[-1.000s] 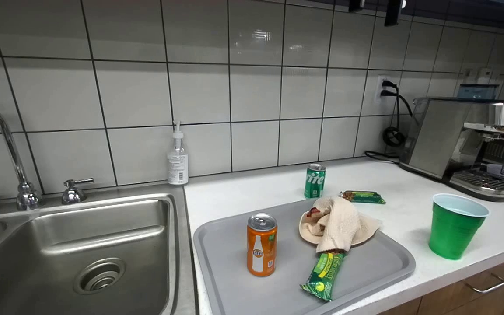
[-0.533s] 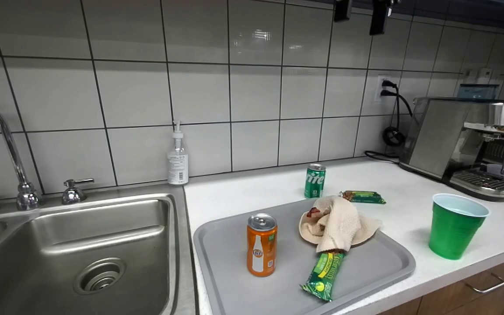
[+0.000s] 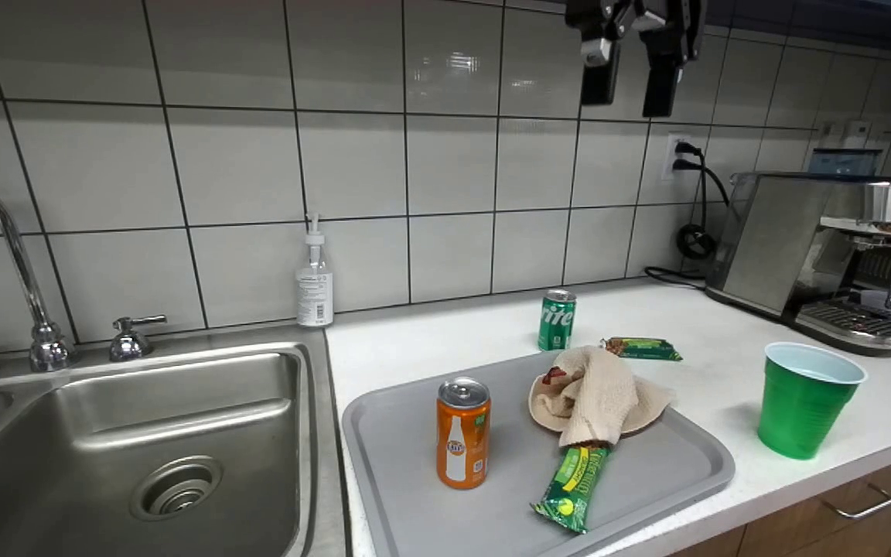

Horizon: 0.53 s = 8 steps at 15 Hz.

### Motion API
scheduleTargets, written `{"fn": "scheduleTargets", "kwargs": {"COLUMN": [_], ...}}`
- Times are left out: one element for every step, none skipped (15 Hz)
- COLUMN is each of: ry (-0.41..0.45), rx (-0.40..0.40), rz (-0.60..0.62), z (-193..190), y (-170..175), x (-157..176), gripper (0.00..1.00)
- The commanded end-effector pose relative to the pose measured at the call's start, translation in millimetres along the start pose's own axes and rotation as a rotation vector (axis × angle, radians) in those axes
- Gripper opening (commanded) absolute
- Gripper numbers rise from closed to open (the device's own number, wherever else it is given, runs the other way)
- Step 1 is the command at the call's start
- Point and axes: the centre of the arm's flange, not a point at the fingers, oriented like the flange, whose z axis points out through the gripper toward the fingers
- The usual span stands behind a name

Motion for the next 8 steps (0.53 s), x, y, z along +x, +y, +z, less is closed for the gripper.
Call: {"fn": "scheduleTargets", "kwargs": {"ry": [0.017, 0.013, 0.013, 0.011, 0.011, 0.010, 0.011, 0.008], "rx": [0.004, 0.005, 0.000, -0.003, -0.007, -0.007, -0.015, -0.011], "rz": [-0.007, -0.008, -0.010, -0.009, -0.006, -0.006, -0.012, -0.012], "z": [25, 30, 35, 40, 44, 49, 53, 58], "y": [-13, -14, -16, -16, -16, -17, -17, -17], "x": [1, 5, 9, 14, 21, 27, 34, 41], "gripper": [1.00, 1.00, 1.00, 1.00, 1.00, 1.00, 1.00, 1.00]}}
